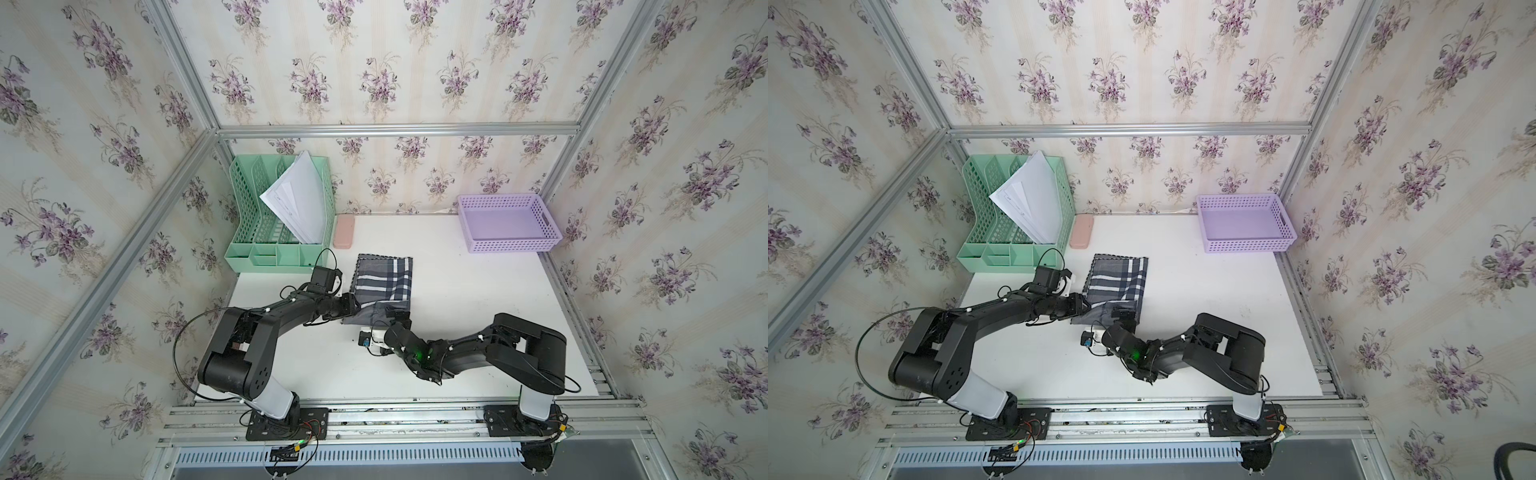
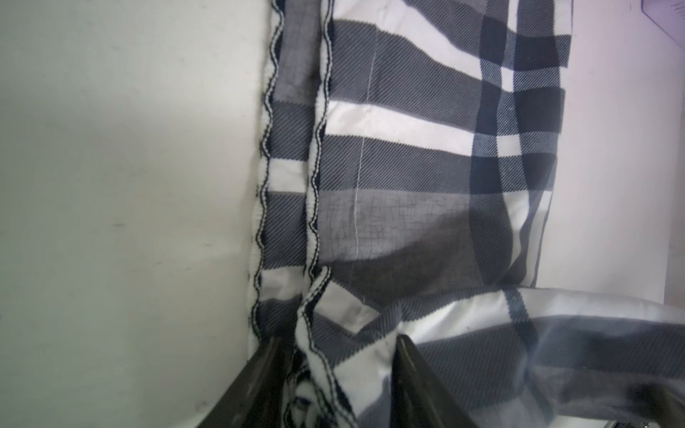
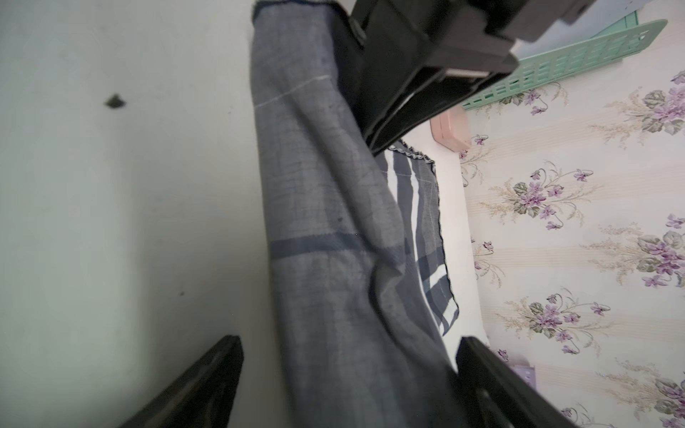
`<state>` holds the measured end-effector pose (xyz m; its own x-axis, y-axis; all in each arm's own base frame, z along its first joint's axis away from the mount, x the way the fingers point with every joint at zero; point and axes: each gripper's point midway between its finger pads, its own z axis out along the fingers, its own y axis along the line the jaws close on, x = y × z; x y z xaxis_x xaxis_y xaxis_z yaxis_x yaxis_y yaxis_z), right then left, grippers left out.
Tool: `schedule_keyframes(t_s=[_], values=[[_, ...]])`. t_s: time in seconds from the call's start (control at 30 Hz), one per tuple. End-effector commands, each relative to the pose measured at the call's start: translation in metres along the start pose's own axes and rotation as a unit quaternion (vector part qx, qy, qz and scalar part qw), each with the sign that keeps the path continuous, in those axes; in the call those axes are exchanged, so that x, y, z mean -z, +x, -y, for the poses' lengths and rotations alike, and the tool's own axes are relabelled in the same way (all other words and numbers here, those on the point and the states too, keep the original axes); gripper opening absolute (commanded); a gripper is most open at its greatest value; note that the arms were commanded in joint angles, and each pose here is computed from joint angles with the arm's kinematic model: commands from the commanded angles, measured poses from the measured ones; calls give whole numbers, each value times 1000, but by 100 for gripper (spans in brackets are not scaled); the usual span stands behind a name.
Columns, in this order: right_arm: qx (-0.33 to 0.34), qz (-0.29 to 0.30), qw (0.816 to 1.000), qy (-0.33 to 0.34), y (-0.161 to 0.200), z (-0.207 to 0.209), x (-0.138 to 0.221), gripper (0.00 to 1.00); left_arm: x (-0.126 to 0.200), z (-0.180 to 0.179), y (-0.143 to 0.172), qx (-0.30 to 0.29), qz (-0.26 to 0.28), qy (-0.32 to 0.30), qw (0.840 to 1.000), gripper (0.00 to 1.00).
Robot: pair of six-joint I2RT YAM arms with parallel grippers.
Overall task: Roll up the pillowcase
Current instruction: Roll the pillowcase at the center of the board.
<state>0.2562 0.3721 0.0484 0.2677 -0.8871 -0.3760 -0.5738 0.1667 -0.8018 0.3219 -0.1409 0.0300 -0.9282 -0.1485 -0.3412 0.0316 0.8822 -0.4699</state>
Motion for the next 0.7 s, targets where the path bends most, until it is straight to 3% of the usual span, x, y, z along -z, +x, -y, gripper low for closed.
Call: schedule_keyframes(t_s=[0.0, 0.03, 0.07, 0.2, 0.23, 0.3, 0.47, 0.67], values=[[15, -37, 999, -6, 12, -3, -11, 80, 4, 0, 0, -8, -1, -6, 1000, 53], [14, -39, 999, -31, 13, -10, -12, 60, 5, 0, -1, -8, 0, -6, 1000, 54], [9, -40, 998, -51, 13, -14, -11, 47, 6, 1, -1, -9, 1, -4, 1000, 54], [-28, -29, 986, -162, 2, -29, 6, 5, 20, 3, -10, -10, 12, -15, 1000, 76], [-43, -22, 979, -200, -2, -34, 15, 0, 27, 2, -14, -5, 22, -25, 999, 84], [-81, -17, 957, -278, -9, -42, 32, 0, 42, -3, -20, 8, 44, -43, 998, 91], [-179, -36, 874, -451, -19, -51, 63, 0, 72, -6, -24, 26, 76, -53, 995, 93], [-299, -33, 745, -596, -33, -30, 74, 0, 79, 2, -4, 20, 86, -15, 996, 93]])
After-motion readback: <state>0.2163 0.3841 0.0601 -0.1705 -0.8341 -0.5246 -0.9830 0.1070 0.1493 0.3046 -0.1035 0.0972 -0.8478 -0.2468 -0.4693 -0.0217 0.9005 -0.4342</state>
